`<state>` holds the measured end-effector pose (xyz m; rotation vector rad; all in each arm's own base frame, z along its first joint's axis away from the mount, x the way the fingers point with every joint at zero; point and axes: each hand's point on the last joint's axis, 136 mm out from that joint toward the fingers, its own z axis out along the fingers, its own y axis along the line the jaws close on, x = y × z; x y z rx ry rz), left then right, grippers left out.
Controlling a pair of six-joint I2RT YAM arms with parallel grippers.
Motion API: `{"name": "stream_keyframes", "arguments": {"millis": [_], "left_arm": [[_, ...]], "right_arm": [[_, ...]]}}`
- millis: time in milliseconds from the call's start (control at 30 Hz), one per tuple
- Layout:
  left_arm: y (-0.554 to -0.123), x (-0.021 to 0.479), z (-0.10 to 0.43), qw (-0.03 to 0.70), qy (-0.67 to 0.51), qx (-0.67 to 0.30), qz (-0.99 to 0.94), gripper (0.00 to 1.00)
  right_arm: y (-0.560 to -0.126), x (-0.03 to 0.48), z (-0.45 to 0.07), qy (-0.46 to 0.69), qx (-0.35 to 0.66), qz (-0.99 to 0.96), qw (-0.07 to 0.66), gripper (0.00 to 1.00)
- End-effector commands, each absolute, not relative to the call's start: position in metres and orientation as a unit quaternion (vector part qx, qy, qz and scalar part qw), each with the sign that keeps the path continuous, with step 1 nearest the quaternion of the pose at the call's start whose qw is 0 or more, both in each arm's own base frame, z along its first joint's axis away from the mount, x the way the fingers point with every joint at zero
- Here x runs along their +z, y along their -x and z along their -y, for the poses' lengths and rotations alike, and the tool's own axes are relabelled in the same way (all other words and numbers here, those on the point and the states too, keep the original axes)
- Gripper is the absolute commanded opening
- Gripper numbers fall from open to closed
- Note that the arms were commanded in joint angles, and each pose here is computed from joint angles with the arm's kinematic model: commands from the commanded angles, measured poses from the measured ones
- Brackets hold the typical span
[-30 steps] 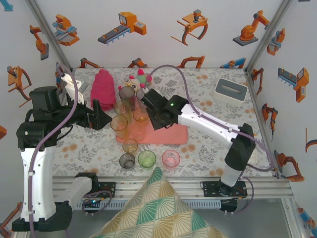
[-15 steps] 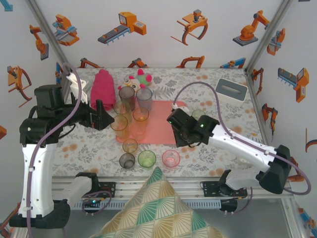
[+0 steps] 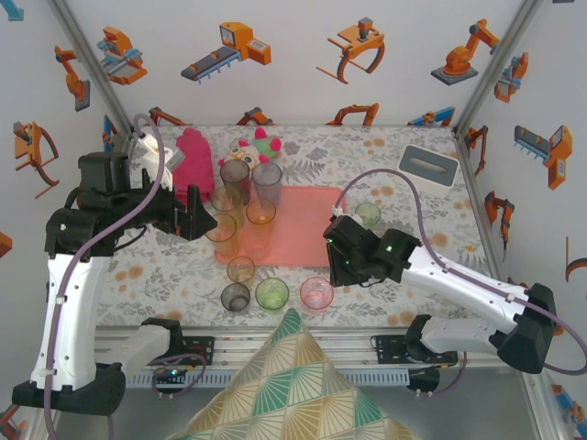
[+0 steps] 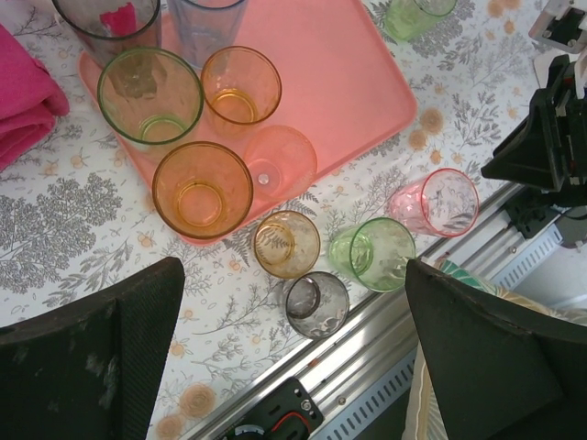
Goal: Place the glasses into the tray
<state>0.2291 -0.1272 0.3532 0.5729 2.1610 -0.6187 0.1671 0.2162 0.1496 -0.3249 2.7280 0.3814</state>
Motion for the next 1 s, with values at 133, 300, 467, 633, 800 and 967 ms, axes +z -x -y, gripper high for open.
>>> {"name": "stream_keyframes", "arguments": {"millis": [133,300,467,633,800,967], "left_arm": [[-0.226,0.361,0.128,0.410,-0.239,-0.241,-0.847,0.97],[-0.226,0.359,0.129,0.407,-0.241,-0.244,-0.847,0.97],[-0.225,0.359,0.129,0.407,-0.241,-0.245,-0.847,0.97],[-0.225,0.358,0.129,0.407,-0.242,-0.245,-0.846,0.97],[-0.225,0.359,0.129,0.407,-0.242,-0.245,-0.846,0.97],[-0.226,0.358,0.130,0.406,-0.241,-0.246,-0.846,0.97]], "right_arm": [[-0.161,0.145,-0.226,0.113,0.159,-0.967,0.167,0.38],[-0.159,0.136,-0.229,0.118,0.151,-0.969,0.154,0.38],[-0.159,0.130,-0.231,0.117,0.151,-0.970,0.152,0.37],[-0.159,0.120,-0.229,0.120,0.128,-0.974,0.143,0.37],[-0.161,0.113,-0.229,0.114,0.119,-0.976,0.145,0.37],[-0.162,0.105,-0.233,0.114,0.118,-0.977,0.139,0.36]]}}
